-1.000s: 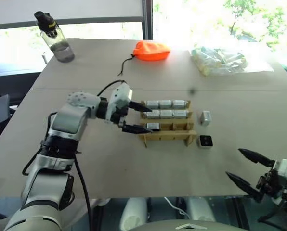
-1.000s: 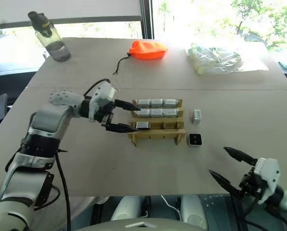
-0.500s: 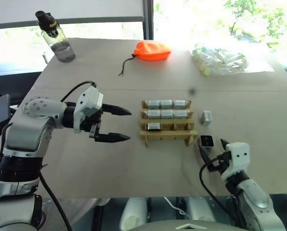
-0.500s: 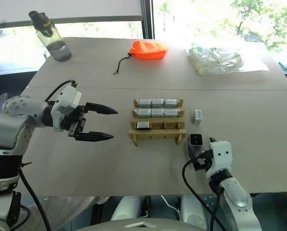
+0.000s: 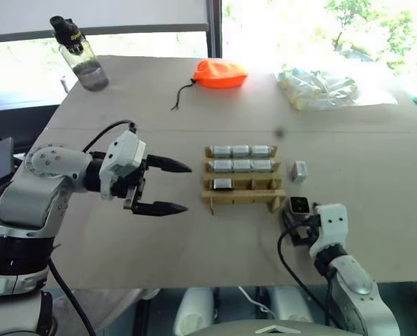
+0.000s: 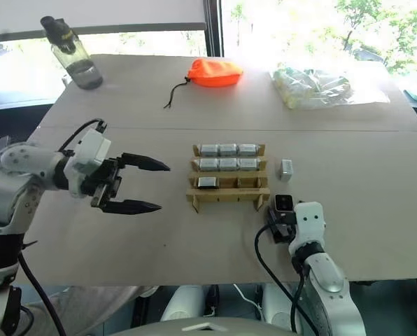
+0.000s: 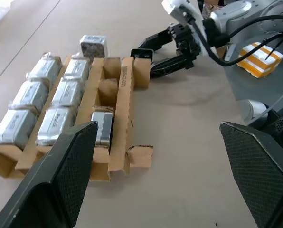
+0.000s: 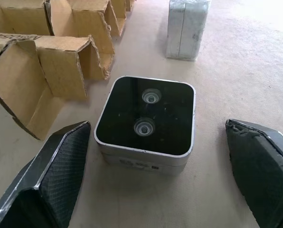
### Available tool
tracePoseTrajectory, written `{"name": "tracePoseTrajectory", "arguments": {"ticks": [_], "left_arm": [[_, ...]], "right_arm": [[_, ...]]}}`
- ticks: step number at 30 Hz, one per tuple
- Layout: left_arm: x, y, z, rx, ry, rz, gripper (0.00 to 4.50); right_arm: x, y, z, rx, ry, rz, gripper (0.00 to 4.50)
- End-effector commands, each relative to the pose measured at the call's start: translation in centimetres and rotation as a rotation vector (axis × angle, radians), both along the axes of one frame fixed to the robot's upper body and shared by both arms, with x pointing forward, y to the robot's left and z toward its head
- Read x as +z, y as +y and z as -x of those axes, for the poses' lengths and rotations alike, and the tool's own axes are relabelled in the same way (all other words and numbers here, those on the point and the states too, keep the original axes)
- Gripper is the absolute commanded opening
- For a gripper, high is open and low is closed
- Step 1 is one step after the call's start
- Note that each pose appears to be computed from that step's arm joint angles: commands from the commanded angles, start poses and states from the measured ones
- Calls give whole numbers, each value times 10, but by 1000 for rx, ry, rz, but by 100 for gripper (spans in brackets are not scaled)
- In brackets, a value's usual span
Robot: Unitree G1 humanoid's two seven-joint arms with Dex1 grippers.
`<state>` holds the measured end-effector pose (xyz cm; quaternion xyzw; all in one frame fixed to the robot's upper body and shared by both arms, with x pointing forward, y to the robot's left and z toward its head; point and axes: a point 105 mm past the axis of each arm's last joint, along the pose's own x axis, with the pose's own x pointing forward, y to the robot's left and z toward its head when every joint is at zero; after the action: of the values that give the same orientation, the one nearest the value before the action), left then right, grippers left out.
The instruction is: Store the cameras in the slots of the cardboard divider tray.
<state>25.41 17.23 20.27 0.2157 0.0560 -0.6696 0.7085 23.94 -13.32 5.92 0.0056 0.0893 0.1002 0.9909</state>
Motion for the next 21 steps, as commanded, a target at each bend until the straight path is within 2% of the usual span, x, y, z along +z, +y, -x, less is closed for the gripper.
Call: {"name": "tracePoseTrajectory", "arguments": {"ticks": [1,3,4,6,10,13,15,19,21], "left_arm": [[14,-5,6,-40,-138,-2,425],[14,-7,7,-43,-148,0,425],[15,-7,7,-43,-152,1,431],[16,-8,7,-43,-168,5,431],[21,-10,7,-41,-193,29,431],[24,-14,7,-44,-194,51,431],[21,-21,3,-25,-136,45,431],[16,-33,-14,12,-57,34,431],[17,-41,-23,5,-28,42,431]], "right_arm": [[3,-4,-1,-28,-17,3,450],[2,-5,-1,-33,-16,5,450],[2,-5,-1,-35,-17,6,401],[2,-6,0,-37,-21,10,375],[4,-5,0,-30,-33,22,186],[8,-8,-1,-36,-59,36,186],[27,-16,-5,-31,-171,117,186],[61,-24,-11,86,-374,329,186],[76,-15,-11,280,-488,539,186]]}}
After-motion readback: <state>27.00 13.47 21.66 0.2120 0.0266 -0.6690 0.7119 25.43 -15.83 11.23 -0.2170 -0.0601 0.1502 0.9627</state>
